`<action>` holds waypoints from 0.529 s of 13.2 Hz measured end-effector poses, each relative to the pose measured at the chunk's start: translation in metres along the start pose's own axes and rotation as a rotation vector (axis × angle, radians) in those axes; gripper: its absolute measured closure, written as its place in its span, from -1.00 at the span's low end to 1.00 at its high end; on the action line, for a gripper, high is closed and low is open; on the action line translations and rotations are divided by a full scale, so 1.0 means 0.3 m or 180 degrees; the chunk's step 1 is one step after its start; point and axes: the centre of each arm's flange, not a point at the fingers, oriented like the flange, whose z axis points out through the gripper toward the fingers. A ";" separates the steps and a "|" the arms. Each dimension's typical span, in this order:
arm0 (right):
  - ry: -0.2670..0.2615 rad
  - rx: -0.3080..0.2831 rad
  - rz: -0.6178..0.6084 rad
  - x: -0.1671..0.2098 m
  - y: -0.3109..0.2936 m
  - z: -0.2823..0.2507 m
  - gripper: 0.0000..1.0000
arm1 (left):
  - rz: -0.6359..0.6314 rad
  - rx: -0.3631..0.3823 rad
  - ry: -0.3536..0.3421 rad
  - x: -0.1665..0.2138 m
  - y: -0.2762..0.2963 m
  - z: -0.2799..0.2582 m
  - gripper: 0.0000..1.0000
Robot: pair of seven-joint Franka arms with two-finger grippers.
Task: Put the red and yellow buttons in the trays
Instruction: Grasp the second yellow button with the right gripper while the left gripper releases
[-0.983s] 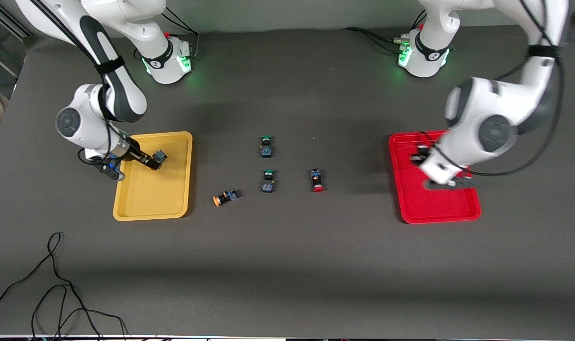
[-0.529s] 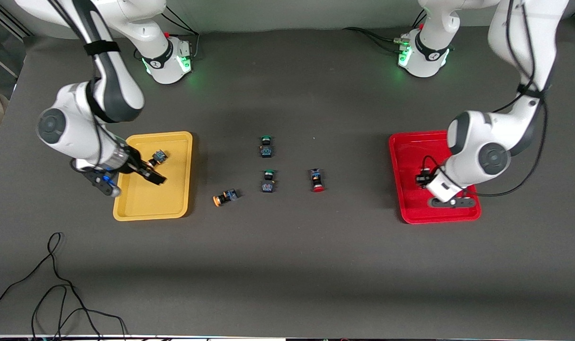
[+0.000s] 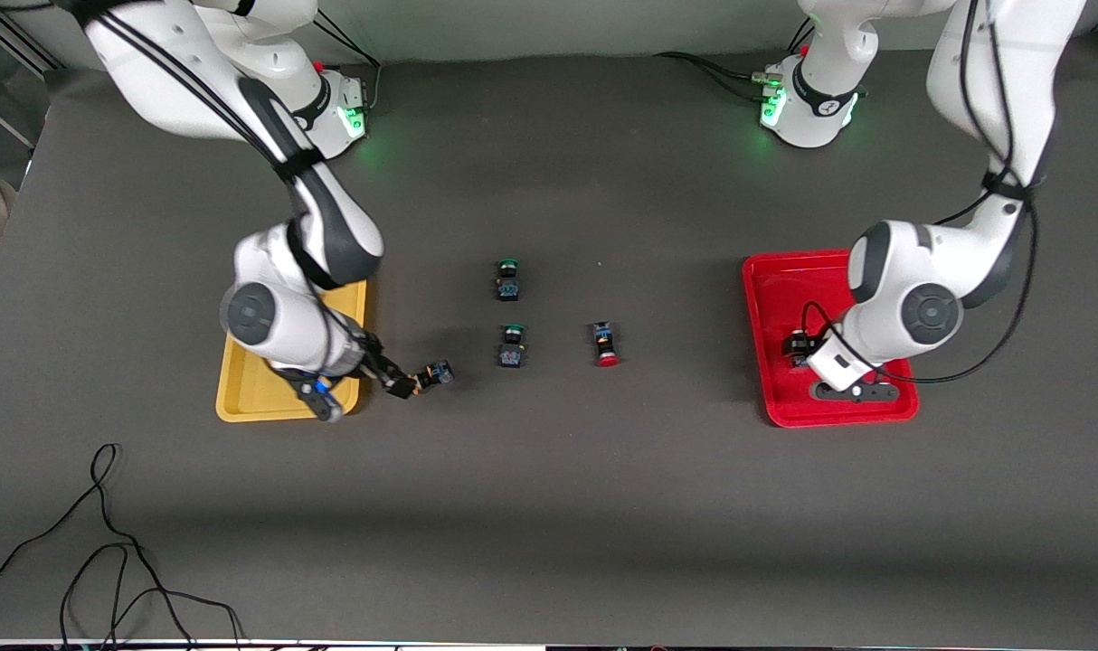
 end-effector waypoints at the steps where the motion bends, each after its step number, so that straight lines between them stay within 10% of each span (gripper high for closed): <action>1: -0.0008 -0.0011 0.0038 -0.007 -0.008 0.049 -1.00 | -0.0018 0.0020 -0.0002 -0.009 0.002 -0.108 -0.97; 7: 0.0034 -0.0001 0.0100 -0.041 -0.029 0.163 -0.91 | -0.0583 0.0069 0.0101 -0.099 0.400 -0.328 -0.99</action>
